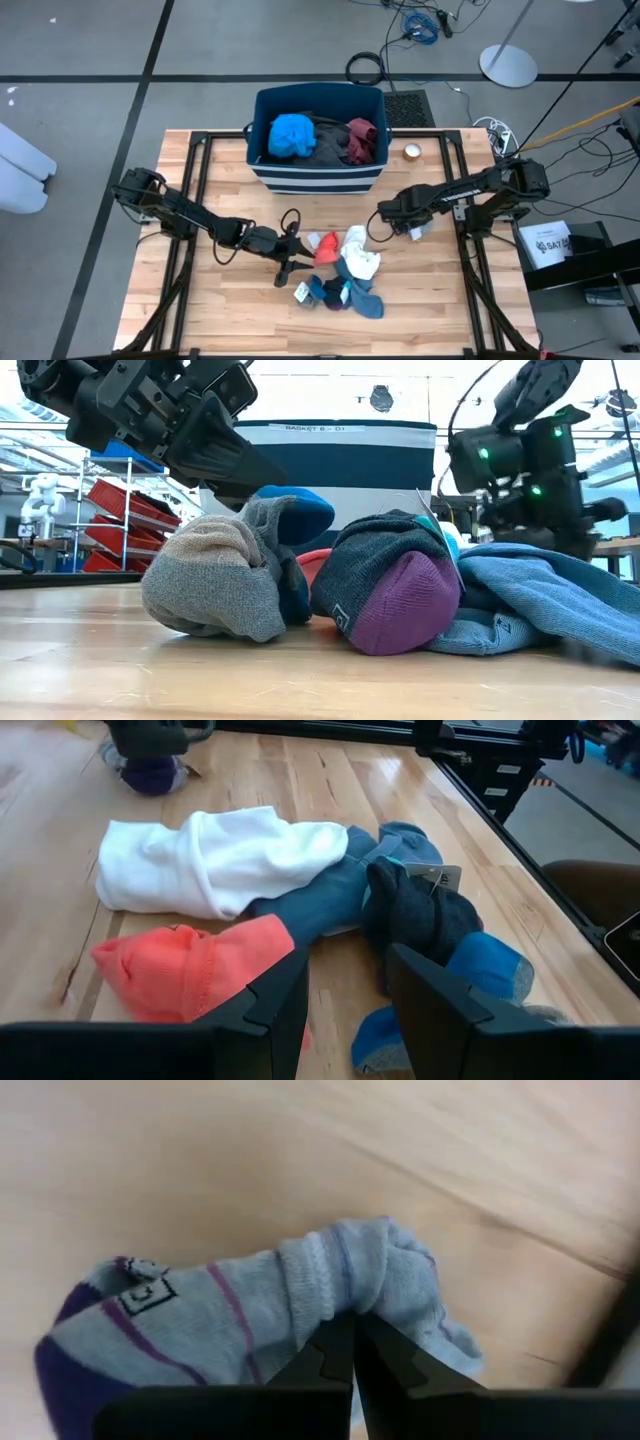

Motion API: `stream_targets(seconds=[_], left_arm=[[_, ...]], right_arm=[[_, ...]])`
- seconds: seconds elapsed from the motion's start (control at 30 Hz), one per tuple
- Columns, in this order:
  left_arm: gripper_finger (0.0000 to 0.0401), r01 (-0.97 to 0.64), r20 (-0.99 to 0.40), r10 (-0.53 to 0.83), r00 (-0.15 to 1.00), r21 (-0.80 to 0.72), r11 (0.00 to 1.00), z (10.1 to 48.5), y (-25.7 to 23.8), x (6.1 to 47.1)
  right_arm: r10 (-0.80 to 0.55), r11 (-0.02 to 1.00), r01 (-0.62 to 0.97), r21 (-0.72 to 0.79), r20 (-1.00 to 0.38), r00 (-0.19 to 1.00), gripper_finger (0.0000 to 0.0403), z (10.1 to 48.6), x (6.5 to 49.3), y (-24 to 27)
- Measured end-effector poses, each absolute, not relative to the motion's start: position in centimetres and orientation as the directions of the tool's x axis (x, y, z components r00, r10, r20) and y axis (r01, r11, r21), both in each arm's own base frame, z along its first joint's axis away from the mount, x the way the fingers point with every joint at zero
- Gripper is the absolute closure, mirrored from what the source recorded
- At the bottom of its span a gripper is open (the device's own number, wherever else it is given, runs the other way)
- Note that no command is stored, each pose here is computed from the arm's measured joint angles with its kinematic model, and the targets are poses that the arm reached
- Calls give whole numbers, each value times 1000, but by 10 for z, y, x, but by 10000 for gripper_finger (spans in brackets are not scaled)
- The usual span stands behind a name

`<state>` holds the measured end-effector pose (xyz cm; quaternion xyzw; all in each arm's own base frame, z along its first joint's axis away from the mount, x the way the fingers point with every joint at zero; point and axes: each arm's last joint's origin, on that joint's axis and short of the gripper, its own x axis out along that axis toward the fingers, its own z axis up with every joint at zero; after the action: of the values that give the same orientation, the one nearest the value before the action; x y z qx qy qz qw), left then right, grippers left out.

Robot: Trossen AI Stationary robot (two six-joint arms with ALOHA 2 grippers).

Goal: Sort clothes
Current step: Move all clothes to the center of the table, then put the orange sock into the blue laundry bin

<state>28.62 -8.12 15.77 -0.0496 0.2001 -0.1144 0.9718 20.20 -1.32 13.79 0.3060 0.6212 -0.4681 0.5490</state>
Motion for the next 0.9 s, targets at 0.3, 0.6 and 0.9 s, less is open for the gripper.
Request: stream_targets(seconds=[0.3,0.6,0.9], left_arm=[[256,198,-375,-242,895,-154,968,158,-81,286],[256,196,-375,-242,895,-157,968,158,-81,286],[256,277,-456,-338,823,-198,940,150,-87,281]], right_arm=[[-73,508,845,165,-969,234,402,161,258,13],[0,729,399,556,-584,812,403,200,314,30],[255,761,36,648,-349,902,403,223,322,59]])
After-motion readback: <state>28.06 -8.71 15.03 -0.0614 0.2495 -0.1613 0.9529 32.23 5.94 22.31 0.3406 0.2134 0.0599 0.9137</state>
